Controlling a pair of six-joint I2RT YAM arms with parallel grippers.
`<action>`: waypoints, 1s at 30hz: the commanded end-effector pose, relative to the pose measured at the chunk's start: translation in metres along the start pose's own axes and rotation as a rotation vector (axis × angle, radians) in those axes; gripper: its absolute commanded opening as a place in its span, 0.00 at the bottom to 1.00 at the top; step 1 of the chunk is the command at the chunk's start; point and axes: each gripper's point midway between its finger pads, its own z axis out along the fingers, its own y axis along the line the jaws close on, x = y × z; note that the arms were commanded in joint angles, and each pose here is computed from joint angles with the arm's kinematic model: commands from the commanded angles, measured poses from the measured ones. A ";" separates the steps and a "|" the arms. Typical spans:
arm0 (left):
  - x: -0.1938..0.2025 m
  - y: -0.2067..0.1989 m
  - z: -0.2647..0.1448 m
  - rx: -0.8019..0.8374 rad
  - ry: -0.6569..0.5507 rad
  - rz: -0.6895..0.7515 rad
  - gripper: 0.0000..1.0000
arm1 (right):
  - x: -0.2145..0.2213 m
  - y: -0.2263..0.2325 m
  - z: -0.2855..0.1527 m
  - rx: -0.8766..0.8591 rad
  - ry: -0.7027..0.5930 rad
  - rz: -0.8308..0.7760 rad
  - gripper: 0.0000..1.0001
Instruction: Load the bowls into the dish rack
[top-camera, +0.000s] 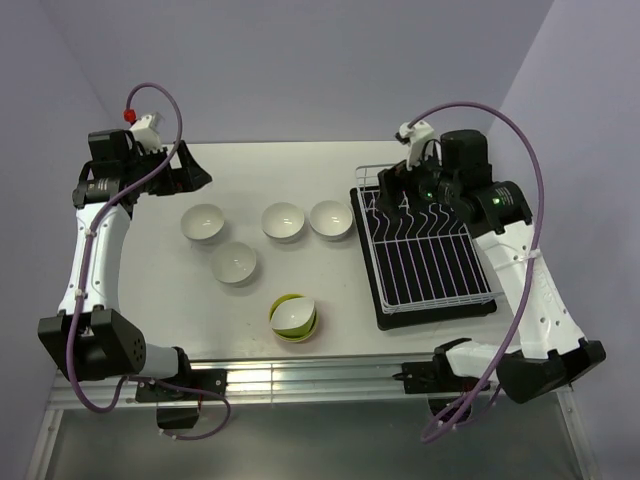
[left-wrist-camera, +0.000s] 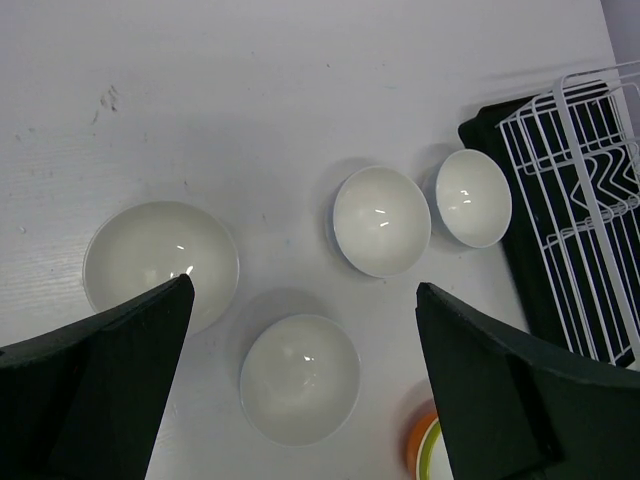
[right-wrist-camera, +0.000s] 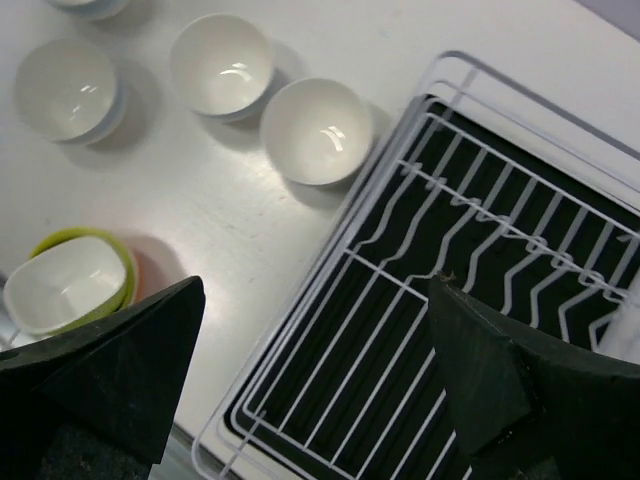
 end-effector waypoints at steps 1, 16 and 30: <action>-0.002 -0.016 -0.010 0.053 -0.005 0.013 1.00 | 0.003 0.038 0.001 -0.161 0.020 -0.087 0.99; 0.023 -0.056 -0.018 0.385 0.104 0.029 0.99 | 0.092 0.208 -0.002 -0.917 0.164 -0.553 0.86; 0.026 -0.061 -0.021 0.408 0.105 -0.004 0.99 | 0.151 0.272 0.033 -1.028 0.230 -0.957 0.72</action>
